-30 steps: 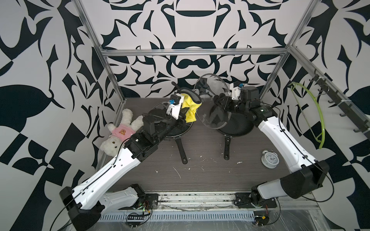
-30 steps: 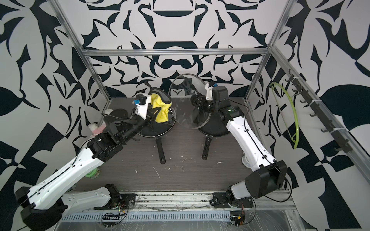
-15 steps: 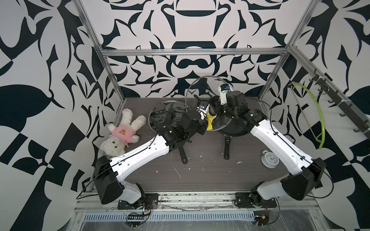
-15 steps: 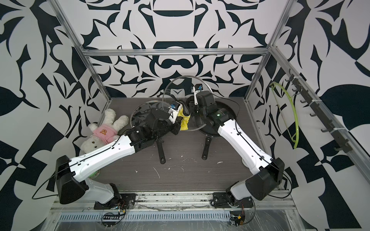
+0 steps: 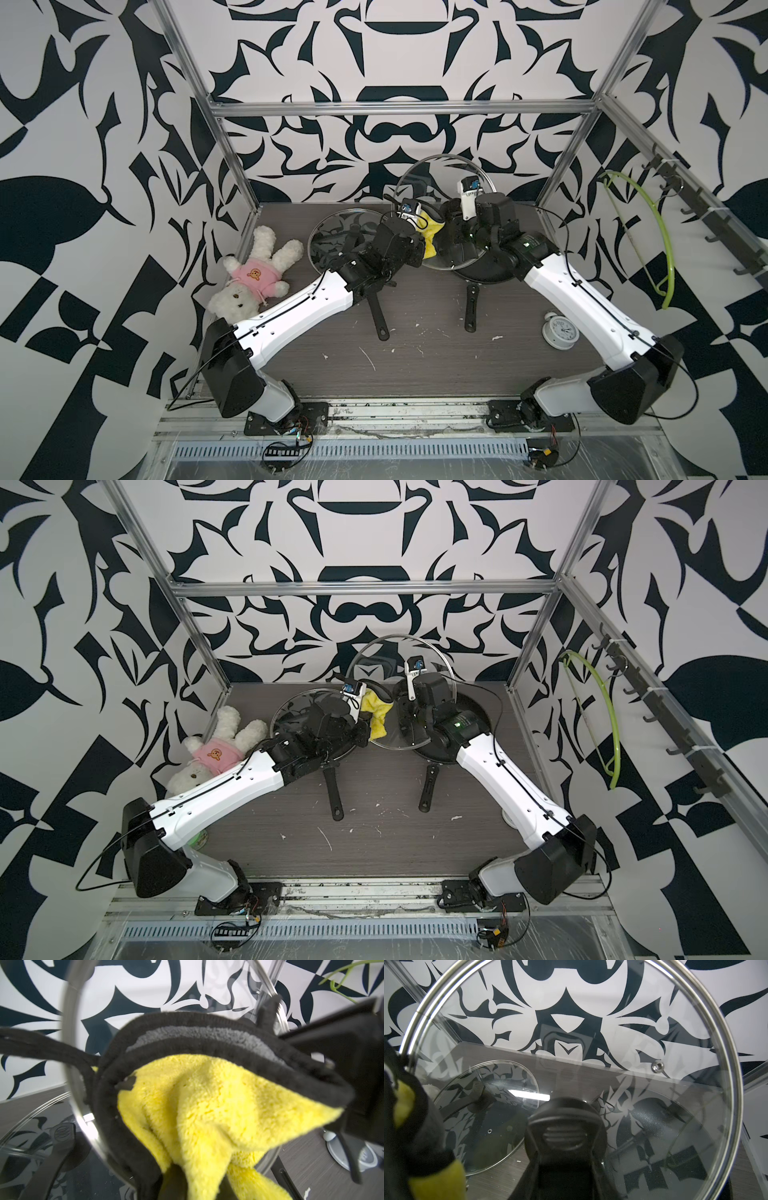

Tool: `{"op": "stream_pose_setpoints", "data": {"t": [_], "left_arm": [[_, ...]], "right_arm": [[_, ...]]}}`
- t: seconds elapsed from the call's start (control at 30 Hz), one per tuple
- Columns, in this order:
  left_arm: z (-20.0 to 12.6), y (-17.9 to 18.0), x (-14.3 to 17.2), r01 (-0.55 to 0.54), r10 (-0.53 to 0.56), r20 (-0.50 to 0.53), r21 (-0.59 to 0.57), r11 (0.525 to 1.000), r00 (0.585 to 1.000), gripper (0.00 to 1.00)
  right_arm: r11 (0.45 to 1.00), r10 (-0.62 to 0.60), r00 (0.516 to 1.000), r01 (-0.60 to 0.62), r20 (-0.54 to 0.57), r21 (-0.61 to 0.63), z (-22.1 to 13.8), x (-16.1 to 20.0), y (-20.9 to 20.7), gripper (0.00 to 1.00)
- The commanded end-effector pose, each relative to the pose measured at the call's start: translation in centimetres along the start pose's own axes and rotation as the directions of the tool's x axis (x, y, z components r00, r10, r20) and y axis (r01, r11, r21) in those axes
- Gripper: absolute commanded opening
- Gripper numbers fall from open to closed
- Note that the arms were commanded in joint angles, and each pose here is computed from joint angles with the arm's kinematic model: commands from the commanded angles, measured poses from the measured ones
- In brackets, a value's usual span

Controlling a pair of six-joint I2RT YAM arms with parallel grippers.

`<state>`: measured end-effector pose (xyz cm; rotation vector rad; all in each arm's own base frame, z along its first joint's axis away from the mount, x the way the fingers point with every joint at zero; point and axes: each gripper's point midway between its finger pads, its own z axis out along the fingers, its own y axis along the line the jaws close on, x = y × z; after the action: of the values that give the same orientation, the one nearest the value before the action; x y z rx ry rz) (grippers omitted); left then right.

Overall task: Wipe the pot lid with a cloth
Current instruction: Wipe the pot lid.

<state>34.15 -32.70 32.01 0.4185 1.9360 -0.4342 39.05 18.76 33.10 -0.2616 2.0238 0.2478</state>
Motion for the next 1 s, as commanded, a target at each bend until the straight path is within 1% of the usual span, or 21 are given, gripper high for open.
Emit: {"op": "stream_pose_setpoints", "data": {"t": [0.0, 0.1, 0.17, 0.2, 0.27, 0.4, 0.53, 0.6, 0.67, 0.77, 0.87, 0.97], "left_arm": [[0.0, 2.9, -0.7, 0.036, -0.038, -0.018, -0.064, 0.997, 0.999, 0.0], [0.3, 3.8, -1.4, 0.047, -0.049, -0.029, -0.058, 0.997, 0.998, 0.0], [0.6, 3.6, -1.9, 0.065, -0.064, -0.062, 0.017, 0.998, 0.996, 0.0], [0.5, 3.1, -2.4, 0.058, -0.054, -0.072, 0.054, 0.997, 0.996, 0.0], [0.5, 2.3, -2.9, 0.008, 0.001, -0.096, 0.091, 0.996, 0.995, 0.0], [0.7, 1.4, -3.6, -0.075, 0.094, -0.144, 0.134, 0.988, 0.985, 0.0], [1.6, 0.9, -3.5, -0.155, 0.187, -0.207, 0.164, 0.974, 0.96, 0.0], [2.0, 0.5, -3.2, -0.183, 0.226, -0.234, 0.19, 0.964, 0.946, 0.0], [2.4, 0.3, -3.0, -0.217, 0.268, -0.264, 0.208, 0.954, 0.927, 0.0], [3.0, -0.4, -2.5, -0.267, 0.335, -0.295, 0.249, 0.931, 0.894, 0.0], [3.5, -1.2, -1.7, -0.319, 0.402, -0.31, 0.285, 0.904, 0.862, 0.0], [3.8, -2.8, -0.5, -0.368, 0.474, -0.316, 0.341, 0.865, 0.822, 0.0]], "right_arm": [[0.992, 0.004, 0.937, 0.04, 0.349, -0.117, -6.5, -9.2, 1.9, 0.0], [0.981, -0.077, 0.924, 0.137, 0.376, -0.136, -7.0, -8.7, 2.8, 0.0], [0.966, -0.155, 0.907, 0.222, 0.391, -0.133, -7.3, -8.2, 3.3, 0.0], [0.956, -0.196, 0.897, 0.265, 0.395, -0.125, -7.5, -7.9, 3.5, 0.0], [0.932, -0.279, 0.871, 0.347, 0.404, -0.106, -7.7, -7.3, 3.7, 0.0], [0.862, -0.43, 0.796, 0.503, 0.426, -0.069, -8.2, -6.5, 4.3, 0.0], [0.734, -0.593, 0.67, 0.678, 0.446, -0.043, -8.8, -5.4, 5.6, 0.0], [0.656, -0.667, 0.601, 0.754, 0.439, -0.036, -8.8, -4.5, 6.2, 0.0], [0.56, -0.739, 0.519, 0.828, 0.43, -0.036, -8.9, -3.6, 7.1, 0.0], [0.453, -0.812, 0.42, 0.891, 0.406, -0.017, -8.6, -2.8, 7.8, 0.0], [0.375, -0.857, 0.346, 0.927, 0.383, 0.003, -8.1, -2.4, 8.6, 0.0], [0.321, -0.879, 0.294, 0.947, 0.377, 0.01, -7.6, -2.2, 9.7, 0.0]]}}
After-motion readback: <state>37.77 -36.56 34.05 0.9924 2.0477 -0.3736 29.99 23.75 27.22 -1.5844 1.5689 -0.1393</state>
